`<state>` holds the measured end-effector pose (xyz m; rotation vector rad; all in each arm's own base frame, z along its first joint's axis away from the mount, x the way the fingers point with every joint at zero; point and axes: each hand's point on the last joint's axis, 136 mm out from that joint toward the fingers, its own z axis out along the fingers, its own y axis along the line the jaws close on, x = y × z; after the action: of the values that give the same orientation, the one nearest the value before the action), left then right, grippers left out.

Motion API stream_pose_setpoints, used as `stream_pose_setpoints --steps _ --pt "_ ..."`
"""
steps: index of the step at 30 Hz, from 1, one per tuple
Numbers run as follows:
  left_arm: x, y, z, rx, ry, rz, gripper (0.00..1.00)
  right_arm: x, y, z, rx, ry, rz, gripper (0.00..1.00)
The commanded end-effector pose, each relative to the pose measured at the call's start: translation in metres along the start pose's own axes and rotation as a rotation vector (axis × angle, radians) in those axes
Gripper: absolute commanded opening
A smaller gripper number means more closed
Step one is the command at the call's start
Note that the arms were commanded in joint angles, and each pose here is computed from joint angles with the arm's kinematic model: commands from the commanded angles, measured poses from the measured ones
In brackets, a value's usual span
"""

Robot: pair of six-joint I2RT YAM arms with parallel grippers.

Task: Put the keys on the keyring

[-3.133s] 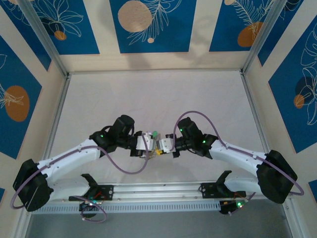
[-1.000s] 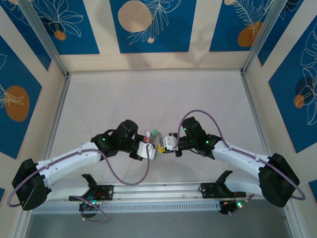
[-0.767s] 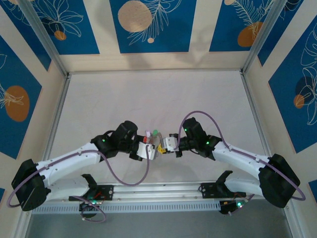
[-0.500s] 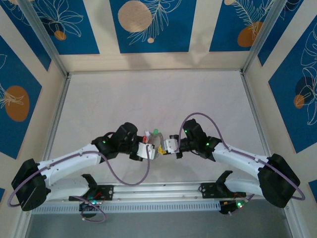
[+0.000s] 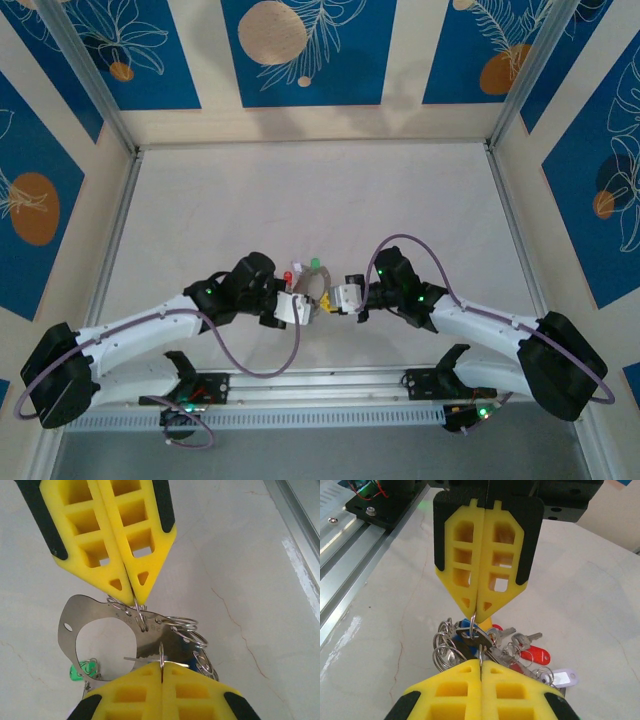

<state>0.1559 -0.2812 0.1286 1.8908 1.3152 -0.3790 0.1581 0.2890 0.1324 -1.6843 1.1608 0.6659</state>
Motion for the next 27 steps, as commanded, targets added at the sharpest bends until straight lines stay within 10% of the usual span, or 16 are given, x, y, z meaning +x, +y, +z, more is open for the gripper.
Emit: stream_pose_setpoints --steps 1,16,23,27 --pt "-0.009 0.006 0.0 -0.02 -0.042 -0.017 0.0 -0.01 -0.005 -0.003 0.024 -0.044 -0.031 0.0" --pt "0.038 0.028 -0.02 -0.121 0.19 -0.147 0.0 0.001 -0.004 0.001 0.032 -0.001 -0.043 0.0" --pt "0.112 0.033 -0.053 -0.235 0.565 -0.489 0.0 0.006 -0.007 0.001 0.043 0.016 -0.044 0.0" --pt "0.145 0.03 -0.075 -0.311 0.599 -0.777 0.0 0.006 -0.007 0.0 0.044 0.015 -0.045 0.0"
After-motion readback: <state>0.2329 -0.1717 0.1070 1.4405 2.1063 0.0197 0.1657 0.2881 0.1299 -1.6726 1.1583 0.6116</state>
